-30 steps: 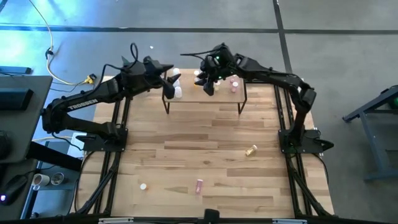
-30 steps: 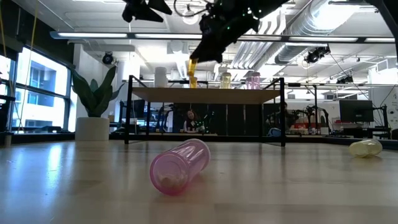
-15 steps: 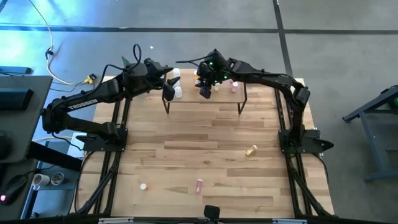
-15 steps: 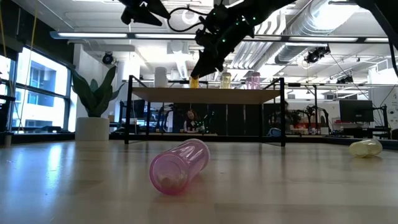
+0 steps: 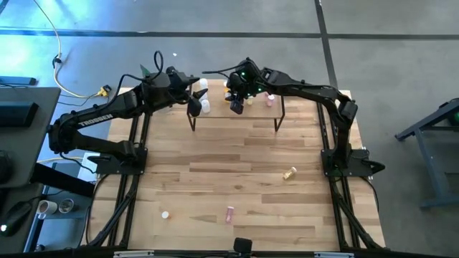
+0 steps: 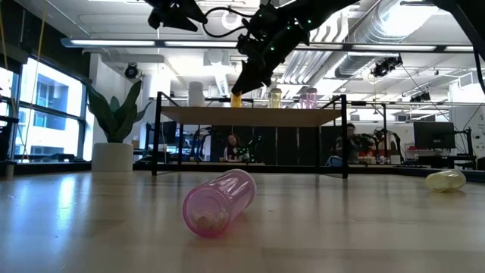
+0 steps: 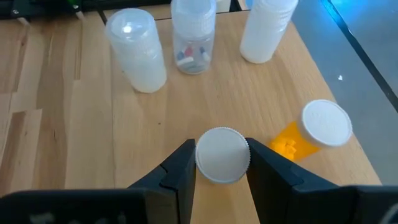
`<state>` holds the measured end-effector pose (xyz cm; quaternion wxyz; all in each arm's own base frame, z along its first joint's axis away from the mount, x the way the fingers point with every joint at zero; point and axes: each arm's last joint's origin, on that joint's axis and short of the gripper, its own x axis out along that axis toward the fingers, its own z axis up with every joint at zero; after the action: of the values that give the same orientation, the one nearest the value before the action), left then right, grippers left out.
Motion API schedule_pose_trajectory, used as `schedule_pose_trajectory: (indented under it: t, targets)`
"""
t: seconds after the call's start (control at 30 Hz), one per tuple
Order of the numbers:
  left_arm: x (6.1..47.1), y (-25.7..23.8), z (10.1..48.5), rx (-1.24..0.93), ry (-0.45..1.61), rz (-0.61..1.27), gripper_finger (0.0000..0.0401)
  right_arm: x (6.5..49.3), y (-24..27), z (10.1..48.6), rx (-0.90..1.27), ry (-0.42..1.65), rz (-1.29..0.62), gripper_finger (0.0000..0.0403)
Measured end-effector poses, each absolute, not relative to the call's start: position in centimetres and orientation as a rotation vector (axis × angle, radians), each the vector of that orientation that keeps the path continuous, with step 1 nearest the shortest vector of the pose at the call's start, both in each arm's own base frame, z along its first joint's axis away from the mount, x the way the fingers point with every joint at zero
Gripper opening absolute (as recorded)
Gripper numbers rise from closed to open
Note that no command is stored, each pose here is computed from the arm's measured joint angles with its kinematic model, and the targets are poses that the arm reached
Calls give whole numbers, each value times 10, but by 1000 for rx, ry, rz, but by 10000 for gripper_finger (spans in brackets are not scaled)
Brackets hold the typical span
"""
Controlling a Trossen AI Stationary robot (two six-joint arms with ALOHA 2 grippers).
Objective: Pick and place medicine bottles onto shelf by color
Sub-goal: Put the right orange pill bottle on the shelf aligned with the other orange pill bottle, then put the pink pill bottle on the shelf aligned with the other pink pill bottle
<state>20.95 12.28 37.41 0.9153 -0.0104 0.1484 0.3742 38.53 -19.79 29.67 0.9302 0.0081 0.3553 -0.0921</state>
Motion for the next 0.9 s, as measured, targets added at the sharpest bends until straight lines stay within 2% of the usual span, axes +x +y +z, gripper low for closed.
schedule_pose_trajectory:
  t: [0.17, 0.5, 0.9]
  targets:
    - [210, 123, 374, -21, 306, 770, 239, 385, -198, 297, 9, 728, -182, 115]
    - [210, 123, 374, -21, 307, 770, 239, 385, -198, 297, 11, 727, -183, 153]
    - [209, 123, 372, -23, 326, 769, 239, 387, -199, 299, 7, 696, -191, 156]
